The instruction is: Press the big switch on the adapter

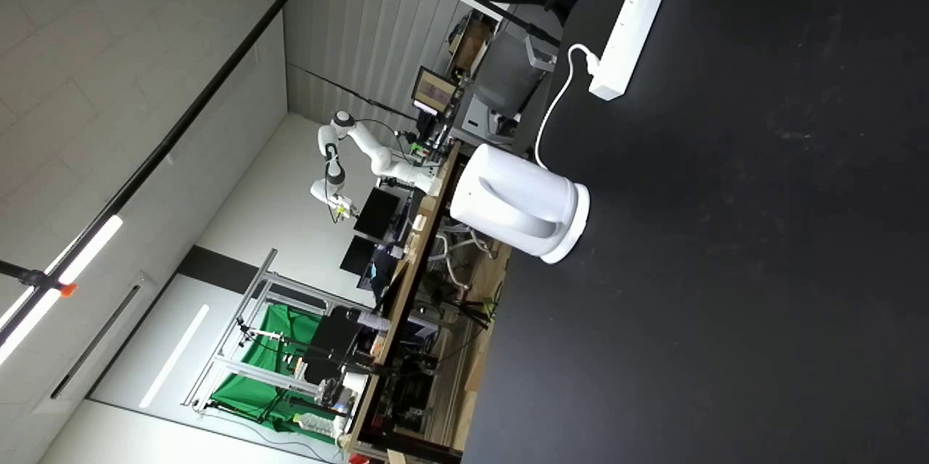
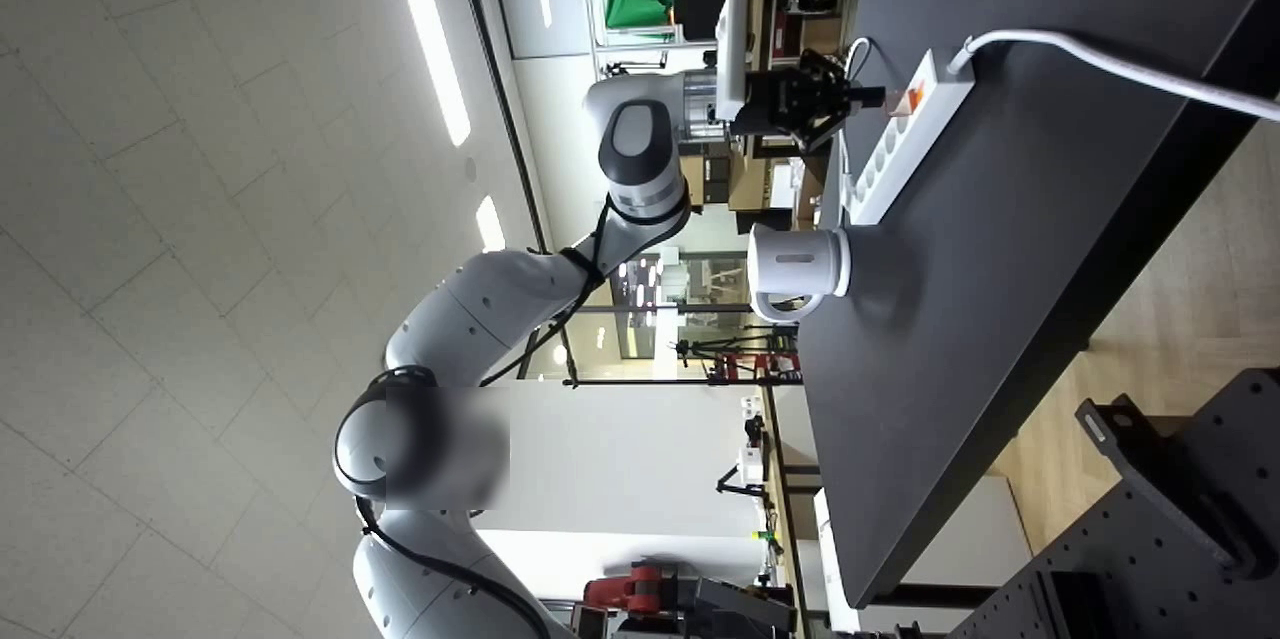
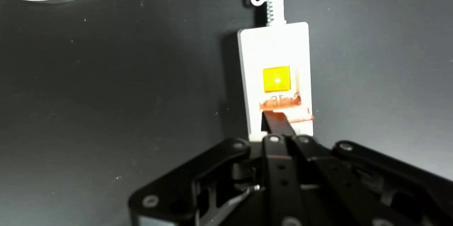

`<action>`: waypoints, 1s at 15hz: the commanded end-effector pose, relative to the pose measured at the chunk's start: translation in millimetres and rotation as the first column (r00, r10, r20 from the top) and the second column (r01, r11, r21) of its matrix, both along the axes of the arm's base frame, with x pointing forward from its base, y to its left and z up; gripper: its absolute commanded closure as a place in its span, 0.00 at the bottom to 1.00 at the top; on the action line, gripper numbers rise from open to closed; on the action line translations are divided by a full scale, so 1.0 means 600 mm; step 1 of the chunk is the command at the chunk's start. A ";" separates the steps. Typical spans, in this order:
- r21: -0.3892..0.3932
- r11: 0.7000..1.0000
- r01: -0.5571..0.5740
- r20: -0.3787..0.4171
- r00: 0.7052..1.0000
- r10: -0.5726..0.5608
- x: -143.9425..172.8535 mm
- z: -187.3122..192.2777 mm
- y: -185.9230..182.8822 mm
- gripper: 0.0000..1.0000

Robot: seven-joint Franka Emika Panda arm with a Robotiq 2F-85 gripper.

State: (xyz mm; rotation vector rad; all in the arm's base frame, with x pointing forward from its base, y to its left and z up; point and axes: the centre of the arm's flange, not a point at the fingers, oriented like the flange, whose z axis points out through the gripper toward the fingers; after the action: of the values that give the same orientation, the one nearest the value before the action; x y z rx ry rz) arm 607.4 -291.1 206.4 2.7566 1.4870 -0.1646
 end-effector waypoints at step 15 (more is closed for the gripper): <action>0.050 0.995 0.084 -0.067 0.994 -0.081 -0.049 0.015 -0.061 1.00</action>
State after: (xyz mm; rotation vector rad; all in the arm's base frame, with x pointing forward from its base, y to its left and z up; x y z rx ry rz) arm 584.4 -319.1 216.0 2.8513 1.4246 -0.2282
